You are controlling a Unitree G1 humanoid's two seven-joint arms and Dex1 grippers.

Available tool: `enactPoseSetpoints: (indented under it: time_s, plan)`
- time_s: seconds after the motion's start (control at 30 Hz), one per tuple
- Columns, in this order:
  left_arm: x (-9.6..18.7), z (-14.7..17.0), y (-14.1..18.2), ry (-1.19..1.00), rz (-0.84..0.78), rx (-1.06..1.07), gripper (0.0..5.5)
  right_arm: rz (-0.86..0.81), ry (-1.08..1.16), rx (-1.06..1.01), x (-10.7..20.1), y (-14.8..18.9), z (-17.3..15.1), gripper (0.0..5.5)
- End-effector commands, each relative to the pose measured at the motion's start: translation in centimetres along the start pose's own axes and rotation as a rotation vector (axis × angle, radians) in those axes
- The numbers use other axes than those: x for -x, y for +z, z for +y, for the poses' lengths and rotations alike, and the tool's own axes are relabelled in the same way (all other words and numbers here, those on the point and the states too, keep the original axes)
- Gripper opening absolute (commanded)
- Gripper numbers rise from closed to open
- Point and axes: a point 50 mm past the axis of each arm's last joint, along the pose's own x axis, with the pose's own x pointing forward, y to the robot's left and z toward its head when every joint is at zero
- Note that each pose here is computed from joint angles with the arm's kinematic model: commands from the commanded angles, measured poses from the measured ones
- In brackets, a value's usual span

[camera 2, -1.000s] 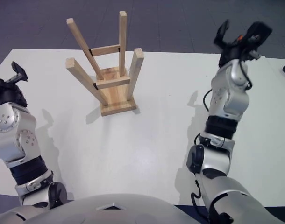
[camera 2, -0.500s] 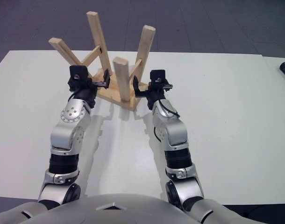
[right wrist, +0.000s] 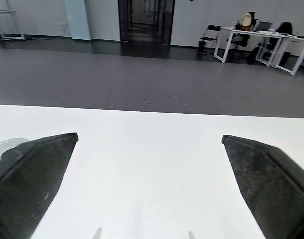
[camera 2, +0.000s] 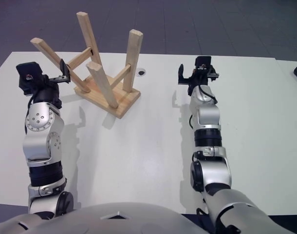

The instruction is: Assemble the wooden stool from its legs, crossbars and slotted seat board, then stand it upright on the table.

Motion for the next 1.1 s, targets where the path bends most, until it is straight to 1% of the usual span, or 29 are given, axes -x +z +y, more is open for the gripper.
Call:
enactPoseSetpoints:
  time_s: [0.03, 0.07, 0.13, 0.23, 0.33, 0.43, 0.57, 0.9, 0.93, 0.97, 1.03, 1.1]
  plan:
    - [1.1, 0.4, 0.9, -0.206, -0.06, -0.044, 5.4, -0.112, 0.138, 0.082, -2.7, 4.0, 3.0, 5.39]
    - [1.7, 0.3, 0.7, -0.277, -0.045, -0.012, 5.4, -0.124, 0.167, 0.117, -3.0, 4.5, 3.6, 5.39]
    - [2.5, 1.0, 0.2, -0.343, -0.008, 0.047, 5.4, -0.139, 0.214, 0.163, -3.3, 5.0, 4.2, 5.39]
    - [2.5, 2.7, 0.1, -0.348, 0.002, 0.158, 5.4, -0.146, 0.254, 0.205, -3.4, 5.2, 4.4, 5.39]
    - [3.0, 4.0, -1.4, -0.354, 0.056, 0.138, 5.4, -0.15, 0.355, 0.221, -3.3, 4.7, 5.4, 5.39]
    - [4.4, 3.3, -2.7, -0.418, 0.123, 0.101, 5.4, -0.17, 0.48, 0.219, -2.8, 4.1, 6.4, 5.39]
    - [5.6, 2.2, -3.1, -0.476, 0.143, 0.095, 5.4, -0.204, 0.578, 0.195, -2.2, 3.5, 6.9, 5.39]
    - [4.9, 1.7, -3.8, -0.393, 0.16, 0.051, 5.4, -0.243, 0.78, 0.131, -0.3, 1.4, 7.4, 5.39]
    - [4.8, 2.0, -4.0, -0.371, 0.171, 0.031, 5.4, -0.234, 0.769, 0.135, -0.2, 1.1, 6.8, 5.39]
    - [4.7, 2.6, -4.2, -0.321, 0.179, 0.024, 5.4, -0.205, 0.699, 0.143, -0.4, 0.7, 5.5, 5.39]
    - [4.6, 4.1, -4.0, -0.21, 0.174, 0.014, 5.4, -0.114, 0.448, 0.132, -1.4, 0.2, 1.7, 5.39]
    - [4.5, 5.0, -3.2, -0.119, 0.131, 0.015, 5.4, -0.036, 0.14, 0.129, -2.0, 0.1, -2.3, 5.39]
